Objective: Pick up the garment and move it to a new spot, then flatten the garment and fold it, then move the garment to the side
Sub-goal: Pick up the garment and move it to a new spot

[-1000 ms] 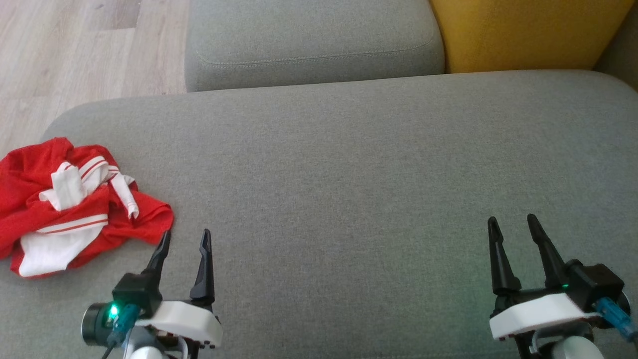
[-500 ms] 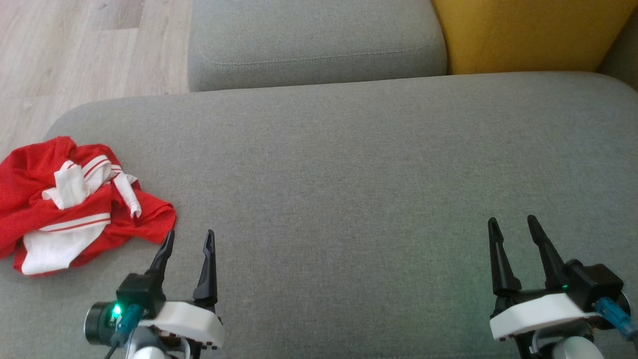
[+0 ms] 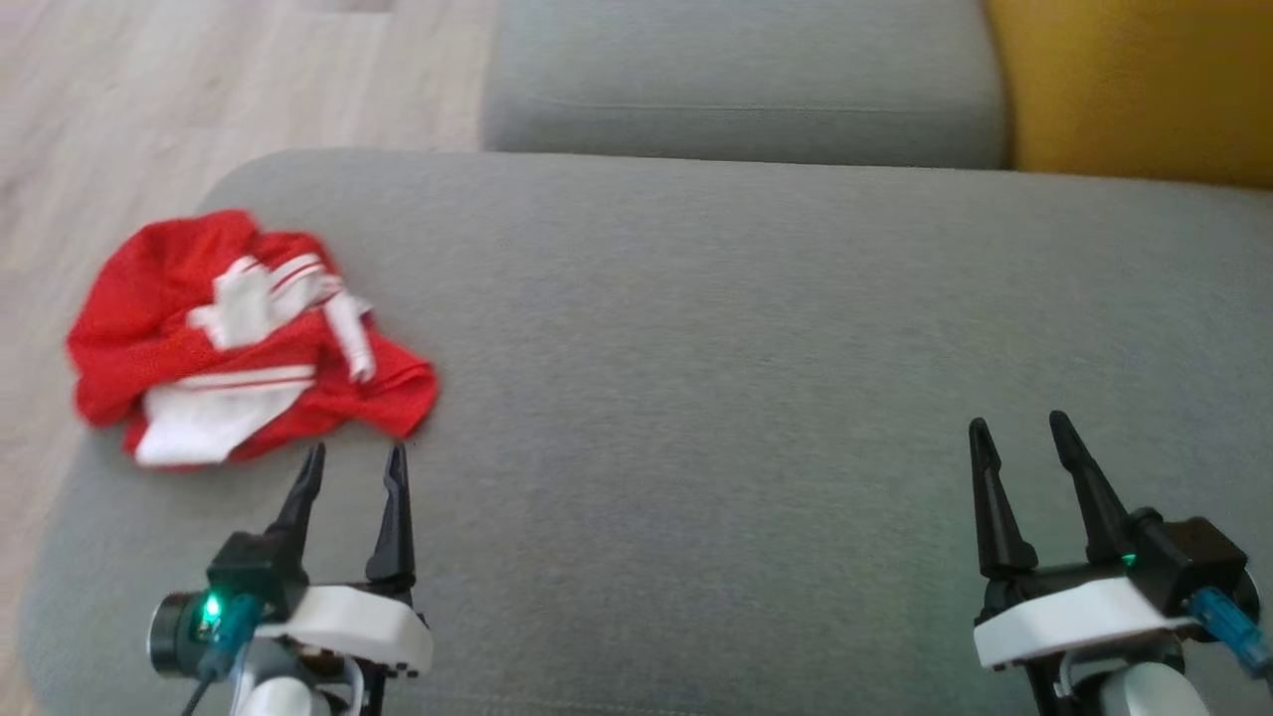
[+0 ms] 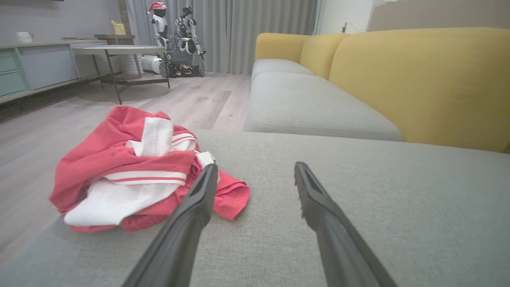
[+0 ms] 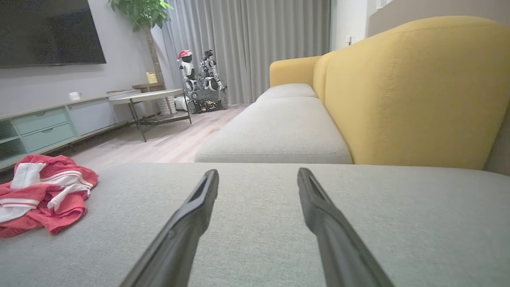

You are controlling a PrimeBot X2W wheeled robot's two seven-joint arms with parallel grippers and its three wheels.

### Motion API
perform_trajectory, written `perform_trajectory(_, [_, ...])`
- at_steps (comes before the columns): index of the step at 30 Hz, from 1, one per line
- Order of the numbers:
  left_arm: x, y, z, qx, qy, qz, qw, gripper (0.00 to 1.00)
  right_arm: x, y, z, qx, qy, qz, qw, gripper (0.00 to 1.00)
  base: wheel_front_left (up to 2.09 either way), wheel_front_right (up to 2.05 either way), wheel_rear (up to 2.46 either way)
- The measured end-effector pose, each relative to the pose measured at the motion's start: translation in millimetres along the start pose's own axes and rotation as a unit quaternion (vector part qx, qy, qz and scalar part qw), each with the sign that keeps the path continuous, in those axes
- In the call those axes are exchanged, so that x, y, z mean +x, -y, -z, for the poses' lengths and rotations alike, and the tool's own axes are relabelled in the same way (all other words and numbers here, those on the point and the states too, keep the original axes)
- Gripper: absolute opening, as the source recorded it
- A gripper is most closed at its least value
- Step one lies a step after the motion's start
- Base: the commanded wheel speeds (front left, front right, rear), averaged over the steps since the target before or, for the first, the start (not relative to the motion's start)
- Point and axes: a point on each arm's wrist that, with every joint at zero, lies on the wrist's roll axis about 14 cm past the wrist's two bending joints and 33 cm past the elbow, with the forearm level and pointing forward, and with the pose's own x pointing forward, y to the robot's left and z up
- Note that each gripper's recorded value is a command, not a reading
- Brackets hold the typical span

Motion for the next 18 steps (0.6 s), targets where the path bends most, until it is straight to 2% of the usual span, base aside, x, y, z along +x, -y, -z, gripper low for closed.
perform_trajectory(10, [-32.6, -67.9, -10.3, 0.004, 0.015, -0.111, 0.994, 1.0, 29.0, -58.6, 5.8, -0.001, -0.011, -0.095, 0.995, 1.0, 0.0, 0.0, 0.0])
perform_trajectory(18, [-50.9, -91.8, -16.1, 0.006, 0.023, -0.154, 0.988, 1.0, 37.7, -83.2, 8.8, 0.001, -0.015, -0.132, 0.991, 1.0, 0.0, 0.0, 0.0])
